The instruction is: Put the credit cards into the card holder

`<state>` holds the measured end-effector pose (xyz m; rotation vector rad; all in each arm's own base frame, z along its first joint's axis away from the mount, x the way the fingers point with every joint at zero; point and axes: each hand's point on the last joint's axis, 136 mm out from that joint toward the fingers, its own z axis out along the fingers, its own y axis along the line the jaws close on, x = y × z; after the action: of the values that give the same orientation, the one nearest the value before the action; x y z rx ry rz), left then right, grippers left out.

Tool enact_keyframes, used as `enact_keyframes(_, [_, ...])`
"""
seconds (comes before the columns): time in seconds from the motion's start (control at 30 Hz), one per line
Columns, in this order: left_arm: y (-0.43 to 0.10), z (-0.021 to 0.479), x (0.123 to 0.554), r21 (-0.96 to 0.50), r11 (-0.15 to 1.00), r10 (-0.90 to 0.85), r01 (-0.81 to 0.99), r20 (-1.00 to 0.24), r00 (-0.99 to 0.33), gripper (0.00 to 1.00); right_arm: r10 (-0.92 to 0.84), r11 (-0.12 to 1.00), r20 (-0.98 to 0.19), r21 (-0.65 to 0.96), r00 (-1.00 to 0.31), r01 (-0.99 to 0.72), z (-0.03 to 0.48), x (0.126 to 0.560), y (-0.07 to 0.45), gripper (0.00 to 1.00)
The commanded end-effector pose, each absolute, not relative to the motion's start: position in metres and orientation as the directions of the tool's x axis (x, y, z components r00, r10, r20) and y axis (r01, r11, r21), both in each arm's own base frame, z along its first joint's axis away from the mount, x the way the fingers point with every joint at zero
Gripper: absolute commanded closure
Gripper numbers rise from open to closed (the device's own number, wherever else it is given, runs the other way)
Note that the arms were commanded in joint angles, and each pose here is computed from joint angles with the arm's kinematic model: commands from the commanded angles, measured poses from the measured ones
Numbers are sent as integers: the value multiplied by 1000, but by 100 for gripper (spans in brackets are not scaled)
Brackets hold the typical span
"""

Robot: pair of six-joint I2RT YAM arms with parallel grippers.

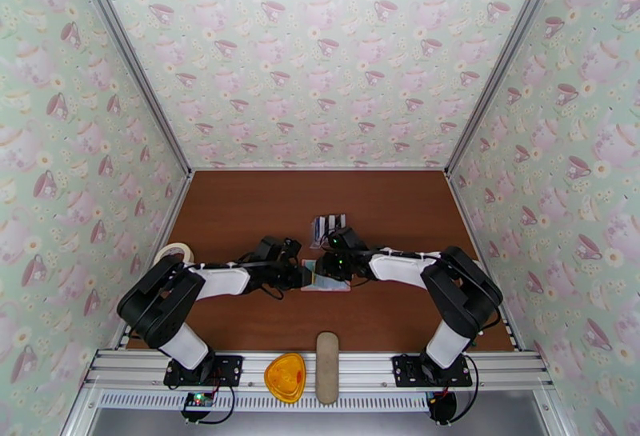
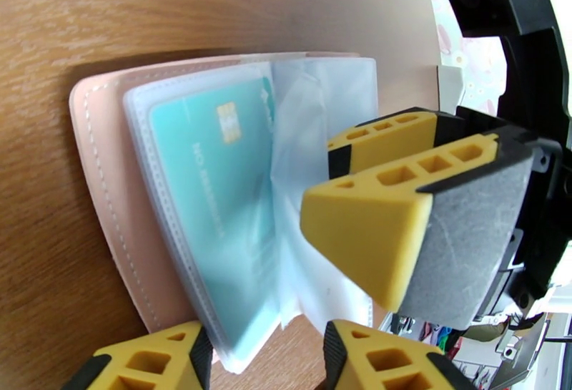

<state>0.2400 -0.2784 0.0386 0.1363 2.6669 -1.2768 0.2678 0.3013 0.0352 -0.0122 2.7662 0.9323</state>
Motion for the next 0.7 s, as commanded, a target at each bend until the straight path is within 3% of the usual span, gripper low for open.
enact_keyframes(0.0, [-277,50,241,-761,620,14,191,-233,-972,52,73,772,-212,631,-975,-80,42,265,306,65])
enact_keyframes(0.37, [-251,74,254,-585,766,49,266,-360,-932,53,76,744,-203,664,-976,-80,47,268,314,66])
enact_keyframes(0.67, [-242,65,253,-513,817,82,262,-348,-934,54,71,727,-178,683,-981,-71,43,270,322,67])
